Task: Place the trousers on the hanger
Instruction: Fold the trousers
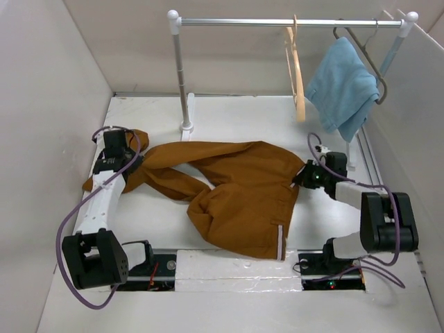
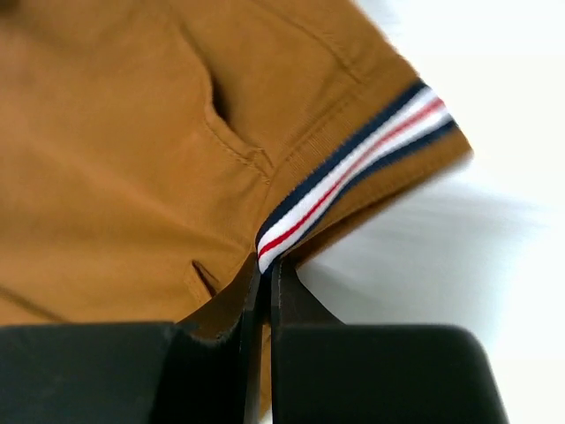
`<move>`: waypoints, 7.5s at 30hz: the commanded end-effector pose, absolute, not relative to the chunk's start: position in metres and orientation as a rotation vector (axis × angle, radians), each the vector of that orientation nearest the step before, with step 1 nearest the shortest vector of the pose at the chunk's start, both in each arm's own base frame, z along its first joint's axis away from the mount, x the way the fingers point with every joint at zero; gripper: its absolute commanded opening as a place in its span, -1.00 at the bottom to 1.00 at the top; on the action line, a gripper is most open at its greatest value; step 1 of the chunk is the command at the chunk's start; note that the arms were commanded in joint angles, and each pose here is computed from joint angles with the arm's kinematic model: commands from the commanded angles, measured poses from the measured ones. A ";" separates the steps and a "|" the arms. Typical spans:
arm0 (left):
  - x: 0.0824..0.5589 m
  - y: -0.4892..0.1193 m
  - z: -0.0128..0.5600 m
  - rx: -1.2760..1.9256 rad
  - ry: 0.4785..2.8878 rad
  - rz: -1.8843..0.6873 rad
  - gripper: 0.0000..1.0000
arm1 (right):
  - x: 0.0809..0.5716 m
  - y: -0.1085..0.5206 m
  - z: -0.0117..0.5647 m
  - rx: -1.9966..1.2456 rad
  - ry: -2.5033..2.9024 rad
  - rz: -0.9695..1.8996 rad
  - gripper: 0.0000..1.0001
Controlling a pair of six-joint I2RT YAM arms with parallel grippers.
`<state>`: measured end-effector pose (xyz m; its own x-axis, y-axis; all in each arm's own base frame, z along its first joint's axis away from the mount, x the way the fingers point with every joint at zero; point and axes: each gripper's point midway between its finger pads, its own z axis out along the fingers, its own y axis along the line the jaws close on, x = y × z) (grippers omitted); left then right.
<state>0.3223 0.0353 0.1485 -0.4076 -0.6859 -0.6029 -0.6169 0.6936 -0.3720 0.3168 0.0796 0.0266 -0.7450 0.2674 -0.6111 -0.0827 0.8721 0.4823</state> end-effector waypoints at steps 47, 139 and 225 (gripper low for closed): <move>0.424 0.080 0.157 -0.994 2.140 0.013 0.87 | 0.111 0.208 0.016 -0.978 2.586 0.522 -1.00; 0.333 0.100 0.147 -1.458 1.798 -0.255 0.52 | 0.257 0.126 0.148 -0.692 2.063 0.346 0.03; 0.424 -0.040 0.266 -0.636 1.932 -0.405 0.30 | 0.368 -0.024 0.029 0.230 2.400 0.340 0.83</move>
